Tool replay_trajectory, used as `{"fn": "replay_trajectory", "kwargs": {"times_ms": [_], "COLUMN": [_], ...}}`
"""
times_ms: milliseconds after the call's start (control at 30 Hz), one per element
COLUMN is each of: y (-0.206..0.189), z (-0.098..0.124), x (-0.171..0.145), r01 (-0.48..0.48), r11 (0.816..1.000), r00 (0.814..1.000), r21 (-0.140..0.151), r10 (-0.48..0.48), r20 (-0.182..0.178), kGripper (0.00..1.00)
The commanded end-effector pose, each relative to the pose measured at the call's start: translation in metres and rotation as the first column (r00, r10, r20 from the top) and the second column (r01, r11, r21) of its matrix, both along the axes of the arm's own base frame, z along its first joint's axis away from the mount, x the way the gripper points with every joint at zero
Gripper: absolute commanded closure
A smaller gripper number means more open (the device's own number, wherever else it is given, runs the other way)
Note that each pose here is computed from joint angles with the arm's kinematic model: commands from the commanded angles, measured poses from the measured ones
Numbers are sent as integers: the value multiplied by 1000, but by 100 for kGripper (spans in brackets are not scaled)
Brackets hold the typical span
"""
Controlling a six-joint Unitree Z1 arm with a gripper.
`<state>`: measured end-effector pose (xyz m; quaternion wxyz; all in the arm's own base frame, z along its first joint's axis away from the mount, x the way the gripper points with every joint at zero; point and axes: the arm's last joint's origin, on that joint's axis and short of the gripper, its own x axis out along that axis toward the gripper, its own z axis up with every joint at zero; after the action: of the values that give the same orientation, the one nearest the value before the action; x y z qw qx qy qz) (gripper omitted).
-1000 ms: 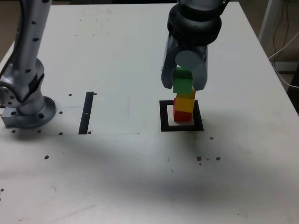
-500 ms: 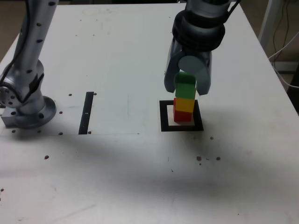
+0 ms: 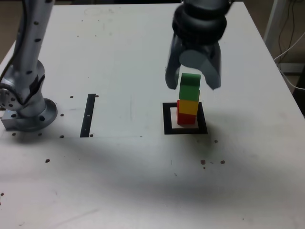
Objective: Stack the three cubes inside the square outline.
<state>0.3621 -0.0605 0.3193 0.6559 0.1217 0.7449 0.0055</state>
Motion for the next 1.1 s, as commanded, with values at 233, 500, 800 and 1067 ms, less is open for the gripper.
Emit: {"fn": "replay_trajectory", "kwargs": {"times_ms": [233,500,800,1067], "y": [7,17,36,41], "z": [48,69,63,27], "x": [-42,-87,-140,-157], "r01": [14,16,-43,-97], "r11": [1000,998,993,985], "r00": [998,995,998,988], "r21": [-26,-63,-112,-144], "r10": [-12,-10,47,77], "r20": [68,98,31,-135], "kGripper": [1,1,1,1]}}
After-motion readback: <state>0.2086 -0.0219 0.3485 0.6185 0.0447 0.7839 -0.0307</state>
